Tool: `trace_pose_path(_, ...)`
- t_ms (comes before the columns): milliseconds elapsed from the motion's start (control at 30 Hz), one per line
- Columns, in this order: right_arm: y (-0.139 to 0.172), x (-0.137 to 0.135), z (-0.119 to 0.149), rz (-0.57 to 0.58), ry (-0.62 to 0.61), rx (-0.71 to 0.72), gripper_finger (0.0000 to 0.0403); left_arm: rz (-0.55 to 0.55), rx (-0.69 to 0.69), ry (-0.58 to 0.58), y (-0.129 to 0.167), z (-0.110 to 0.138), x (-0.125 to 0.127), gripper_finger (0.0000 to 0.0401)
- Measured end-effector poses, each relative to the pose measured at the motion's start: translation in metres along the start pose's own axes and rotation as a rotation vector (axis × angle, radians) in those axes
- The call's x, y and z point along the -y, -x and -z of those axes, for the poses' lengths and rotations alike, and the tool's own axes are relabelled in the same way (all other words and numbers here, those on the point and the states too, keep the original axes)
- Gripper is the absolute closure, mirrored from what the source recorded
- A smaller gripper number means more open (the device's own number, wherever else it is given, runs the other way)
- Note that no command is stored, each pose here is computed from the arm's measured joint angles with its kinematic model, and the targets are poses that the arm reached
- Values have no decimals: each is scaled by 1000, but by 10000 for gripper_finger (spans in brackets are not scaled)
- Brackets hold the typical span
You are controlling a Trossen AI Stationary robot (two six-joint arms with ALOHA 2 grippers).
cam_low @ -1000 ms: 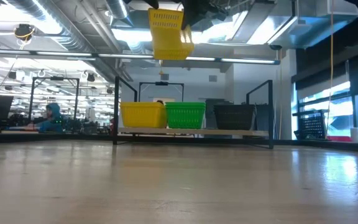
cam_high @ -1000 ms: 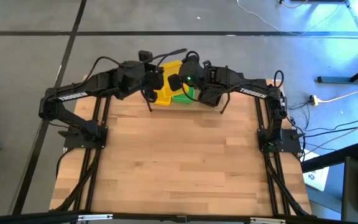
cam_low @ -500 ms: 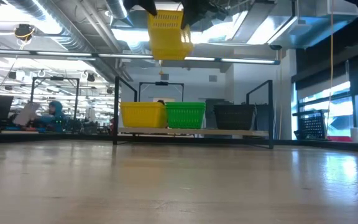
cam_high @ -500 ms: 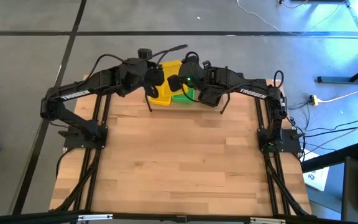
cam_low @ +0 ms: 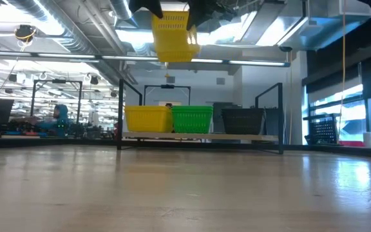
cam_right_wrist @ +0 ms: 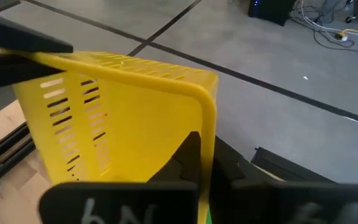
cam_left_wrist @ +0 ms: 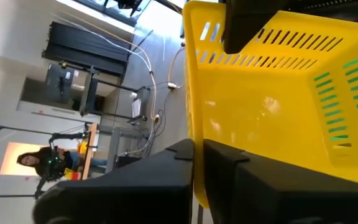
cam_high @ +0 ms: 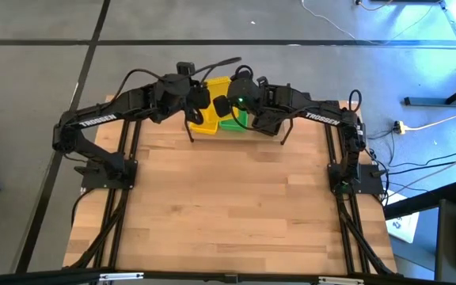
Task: Stack baskets on shelf by color
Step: Stack the yellow bin on top of the yellow bin on the shelf
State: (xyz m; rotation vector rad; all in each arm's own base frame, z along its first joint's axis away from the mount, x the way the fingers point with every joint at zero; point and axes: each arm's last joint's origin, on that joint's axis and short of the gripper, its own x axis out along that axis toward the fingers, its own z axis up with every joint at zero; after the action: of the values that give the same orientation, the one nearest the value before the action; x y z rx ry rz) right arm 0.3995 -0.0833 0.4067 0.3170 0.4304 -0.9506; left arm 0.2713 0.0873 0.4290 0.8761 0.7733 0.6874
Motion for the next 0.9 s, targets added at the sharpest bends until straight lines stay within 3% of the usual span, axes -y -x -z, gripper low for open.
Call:
trace_pose_path(400, 0, -1, -1, -42, 54, -13, 320, 82, -46, -74, 0, 6, 9, 400)
trace_pose_path(600, 11, -1, -3, -87, 75, -12, 315, 151, -62, -55, -1, 14, 11, 400)
trace_pose_path(900, 55, -11, -25, -184, 202, 95, 314, 333, -34, -18, -16, 35, 6, 401)
